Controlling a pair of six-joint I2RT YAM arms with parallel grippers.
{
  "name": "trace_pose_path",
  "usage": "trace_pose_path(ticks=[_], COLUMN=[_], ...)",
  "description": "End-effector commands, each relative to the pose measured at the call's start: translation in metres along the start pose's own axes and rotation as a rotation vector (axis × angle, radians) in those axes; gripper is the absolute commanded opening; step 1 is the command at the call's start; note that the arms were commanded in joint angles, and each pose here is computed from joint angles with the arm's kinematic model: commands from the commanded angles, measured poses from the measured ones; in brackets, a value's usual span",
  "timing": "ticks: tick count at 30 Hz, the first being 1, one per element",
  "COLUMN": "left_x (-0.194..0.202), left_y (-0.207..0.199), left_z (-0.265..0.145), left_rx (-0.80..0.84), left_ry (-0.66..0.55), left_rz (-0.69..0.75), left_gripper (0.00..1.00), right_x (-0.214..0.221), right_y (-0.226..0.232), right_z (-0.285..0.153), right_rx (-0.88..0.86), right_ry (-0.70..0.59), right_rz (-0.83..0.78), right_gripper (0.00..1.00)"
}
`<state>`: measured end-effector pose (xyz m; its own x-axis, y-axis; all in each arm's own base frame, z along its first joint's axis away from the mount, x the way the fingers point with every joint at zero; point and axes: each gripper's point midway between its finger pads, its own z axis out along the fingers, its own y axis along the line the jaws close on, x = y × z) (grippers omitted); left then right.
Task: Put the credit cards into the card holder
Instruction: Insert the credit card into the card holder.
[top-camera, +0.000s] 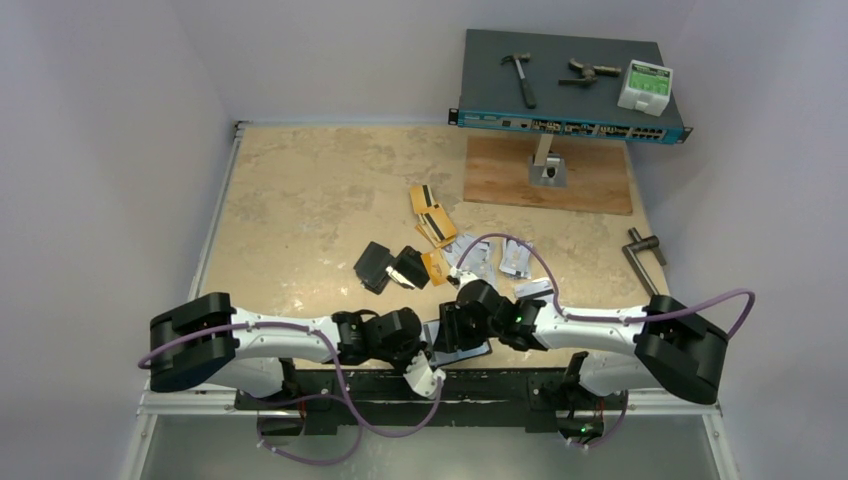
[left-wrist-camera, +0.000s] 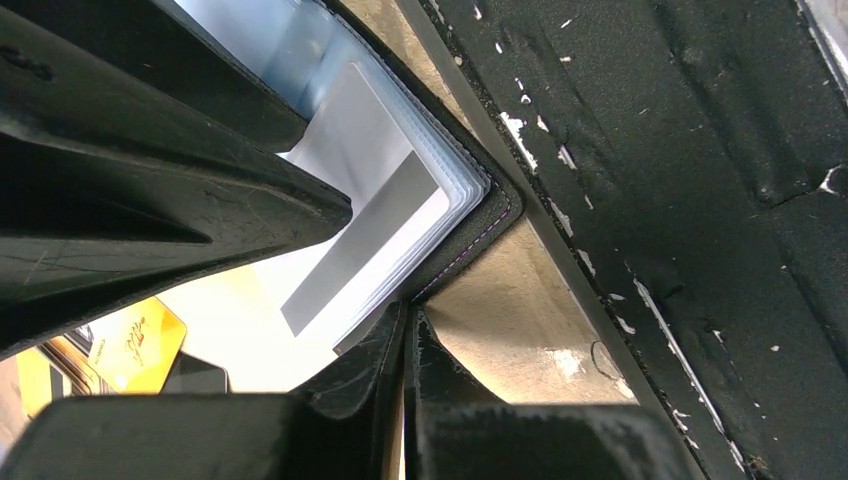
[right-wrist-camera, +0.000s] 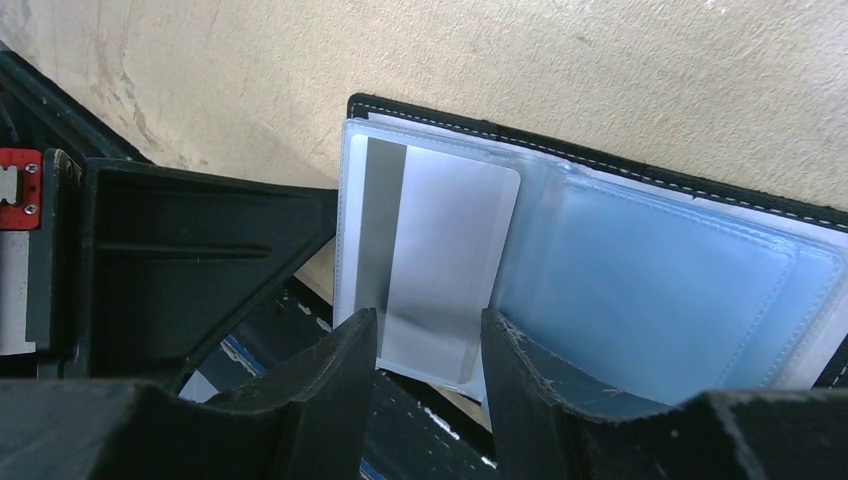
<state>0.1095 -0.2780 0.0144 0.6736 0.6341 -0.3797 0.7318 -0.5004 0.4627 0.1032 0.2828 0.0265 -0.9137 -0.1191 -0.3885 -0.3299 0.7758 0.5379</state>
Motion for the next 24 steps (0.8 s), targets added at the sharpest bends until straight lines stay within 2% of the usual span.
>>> trace_pose_path(ticks=[1, 11, 15, 20, 24], left_x=[-0.006, -0.001, 0.009, 0.020, 0.025], left_y=[-0.001, 0.001, 0.004, 0.013, 0.022], left_z=[0.003, -0.002, -0.009, -0.027, -0.055], left_rx=[-0.005, -0.035, -0.026, 0.040, 0.100], left_ry=[-0.036, -0.021, 0.018, 0.072, 0.130], left_rz=[0.013, 0.017, -0.033, -0.183, -0.269], left_gripper=[0.00, 0.00, 0.00, 0.00, 0.00], right_x=[-0.012, -0.016, -0.029, -0.040, -0.037], right_y=[0.027, 0.037, 0.021, -0.010, -0.042], right_z=[0.001, -0.011, -0.030, -0.051, -0.066], right_rx=[-0.071, -0.095, -0.017, 0.103, 0.264], right_ry=[-0.032, -0.050, -0.123, -0.185, -0.196], right_rz=[-0.028, -0.055, -0.002, 0.058, 0.097], right_gripper=[0.42, 0.42, 0.51, 0.63, 0.65])
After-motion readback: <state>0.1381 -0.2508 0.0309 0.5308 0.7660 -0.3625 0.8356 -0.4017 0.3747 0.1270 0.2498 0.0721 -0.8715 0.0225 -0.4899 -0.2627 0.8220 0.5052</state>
